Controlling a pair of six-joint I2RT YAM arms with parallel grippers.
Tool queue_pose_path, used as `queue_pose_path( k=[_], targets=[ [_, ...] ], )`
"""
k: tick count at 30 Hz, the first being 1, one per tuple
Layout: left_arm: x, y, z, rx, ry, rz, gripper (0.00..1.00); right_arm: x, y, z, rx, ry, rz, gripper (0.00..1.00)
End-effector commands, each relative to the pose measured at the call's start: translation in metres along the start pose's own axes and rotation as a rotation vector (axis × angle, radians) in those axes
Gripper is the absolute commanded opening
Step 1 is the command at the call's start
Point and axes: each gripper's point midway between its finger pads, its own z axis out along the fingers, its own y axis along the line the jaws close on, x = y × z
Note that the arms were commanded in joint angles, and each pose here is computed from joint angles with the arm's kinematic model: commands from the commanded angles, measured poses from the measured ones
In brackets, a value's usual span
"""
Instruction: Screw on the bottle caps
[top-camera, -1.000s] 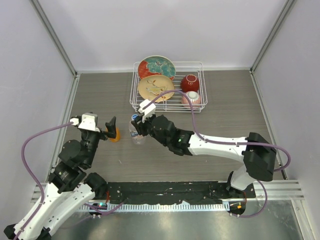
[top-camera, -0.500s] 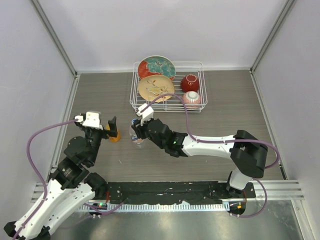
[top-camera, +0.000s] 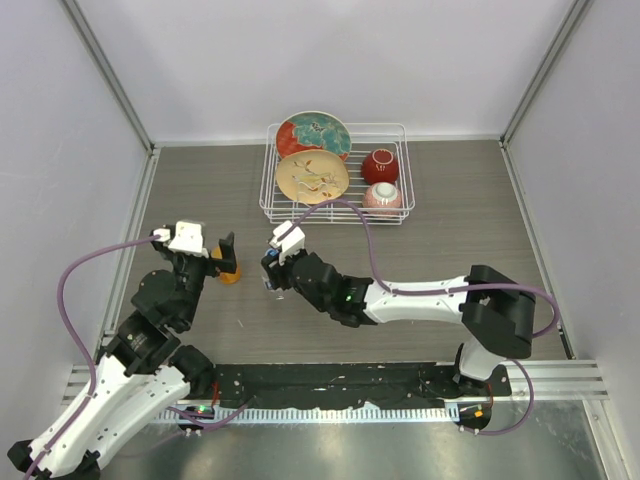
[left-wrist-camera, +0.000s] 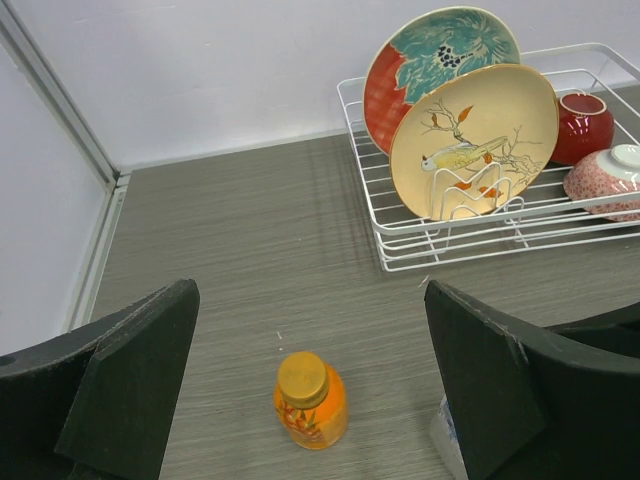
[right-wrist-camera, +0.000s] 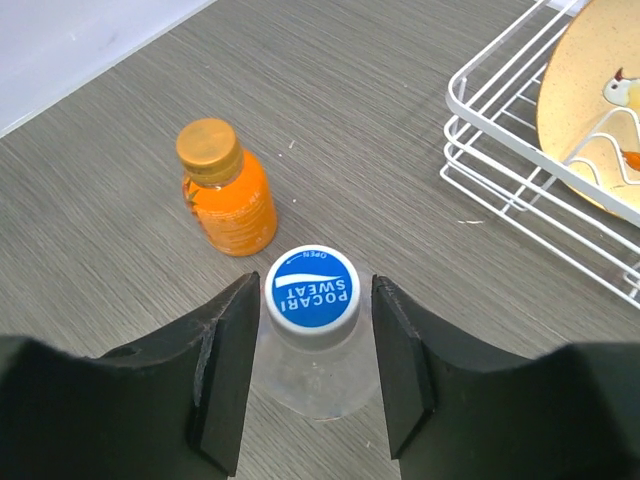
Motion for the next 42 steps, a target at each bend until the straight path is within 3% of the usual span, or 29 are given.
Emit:
queue_pose_path(
  k=[1,10,17,22,28,34,40,42],
  targets=[
    [-0.02,0.005,0.001,-0.025,-0.054,-0.04,1.0,-0.024,-0.01,-0.01,0.046,-0.072,0.02,0.55],
    [-0.022,0.007,0.0,-0.033,-0.056,-0.045,1.0,-0.04,-0.009,-0.012,0.042,-0.076,0.003,0.65],
    [-0.024,0.002,0.006,-0.029,-0.037,-0.053,1.0,-0.085,0.0,-0.02,-0.004,-0.102,0.024,0.73],
    [-0.024,-0.007,0.021,-0.041,0.026,-0.073,1.0,-0.116,0.003,-0.036,-0.028,-0.054,0.057,0.92],
    [-0.047,-0.008,0.046,-0.047,0.047,-0.113,1.0,-0.131,-0.041,-0.073,0.16,-0.002,0.125,0.98],
    [-0.036,0.023,0.072,-0.069,0.145,-0.192,1.0,-0.127,-0.09,-0.125,0.308,0.036,0.114,0.99],
    [0.012,0.111,0.09,-0.265,0.236,-0.224,1.0,-0.144,-0.113,-0.166,0.323,0.0,0.116,0.99],
    [0.023,0.121,0.093,-0.256,0.227,-0.244,1.0,-0.15,-0.12,-0.178,0.334,-0.007,0.106,1.0]
  ],
)
